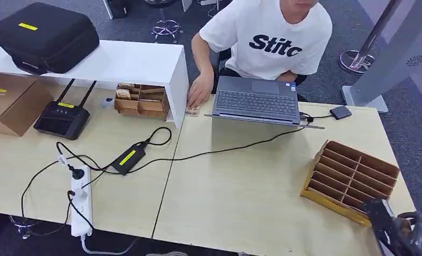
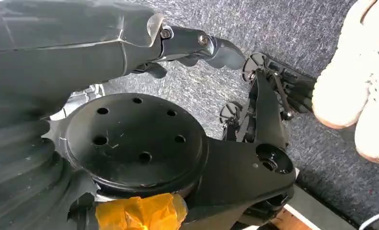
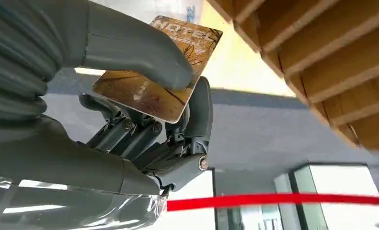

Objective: Pass the card to the sensor for recognition and then transmit it.

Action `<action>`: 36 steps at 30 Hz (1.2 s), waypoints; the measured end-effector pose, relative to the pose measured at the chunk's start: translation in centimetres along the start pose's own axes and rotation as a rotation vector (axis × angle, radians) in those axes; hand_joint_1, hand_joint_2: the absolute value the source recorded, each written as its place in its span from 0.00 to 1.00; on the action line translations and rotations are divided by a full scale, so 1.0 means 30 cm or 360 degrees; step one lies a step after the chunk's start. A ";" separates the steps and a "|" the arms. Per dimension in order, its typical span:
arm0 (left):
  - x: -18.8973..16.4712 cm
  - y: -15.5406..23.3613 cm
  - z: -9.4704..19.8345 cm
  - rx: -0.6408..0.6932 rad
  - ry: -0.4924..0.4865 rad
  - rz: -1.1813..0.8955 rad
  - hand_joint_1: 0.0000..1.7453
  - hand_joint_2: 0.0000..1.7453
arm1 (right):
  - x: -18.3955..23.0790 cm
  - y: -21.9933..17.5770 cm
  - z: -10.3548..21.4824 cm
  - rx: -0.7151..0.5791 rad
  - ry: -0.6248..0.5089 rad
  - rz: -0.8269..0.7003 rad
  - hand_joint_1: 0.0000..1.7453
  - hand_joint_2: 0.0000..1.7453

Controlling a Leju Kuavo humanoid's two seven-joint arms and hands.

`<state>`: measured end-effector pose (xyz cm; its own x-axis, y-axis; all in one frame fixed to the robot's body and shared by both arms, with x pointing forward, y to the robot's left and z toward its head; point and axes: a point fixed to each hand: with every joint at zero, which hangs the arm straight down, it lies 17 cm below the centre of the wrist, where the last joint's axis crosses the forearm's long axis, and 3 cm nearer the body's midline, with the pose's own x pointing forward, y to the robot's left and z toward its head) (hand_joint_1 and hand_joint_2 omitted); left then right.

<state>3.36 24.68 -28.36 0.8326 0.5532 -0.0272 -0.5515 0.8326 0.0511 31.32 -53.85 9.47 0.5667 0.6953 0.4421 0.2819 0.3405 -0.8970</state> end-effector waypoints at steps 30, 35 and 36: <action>0.014 -0.018 0.004 -0.0047 -0.0012 0.0026 0.00 1.00 | 1.107 -0.528 0.187 -0.0624 -0.1265 -0.0337 1.00 1.00; 0.018 -0.011 0.003 -0.0042 -0.0015 0.0027 0.00 1.00 | 1.151 -0.510 0.201 -0.0604 -0.1335 -0.0309 1.00 1.00; 0.018 -0.011 0.003 -0.0042 -0.0015 0.0027 0.00 1.00 | 1.155 -0.507 0.201 -0.0601 -0.1342 -0.0303 1.00 1.00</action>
<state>4.01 24.69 -28.31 0.8235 0.5670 -0.0172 -0.5666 0.8236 0.0248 41.99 -31.13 38.40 -0.2202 0.9280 0.3004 0.6279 0.3705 -0.6844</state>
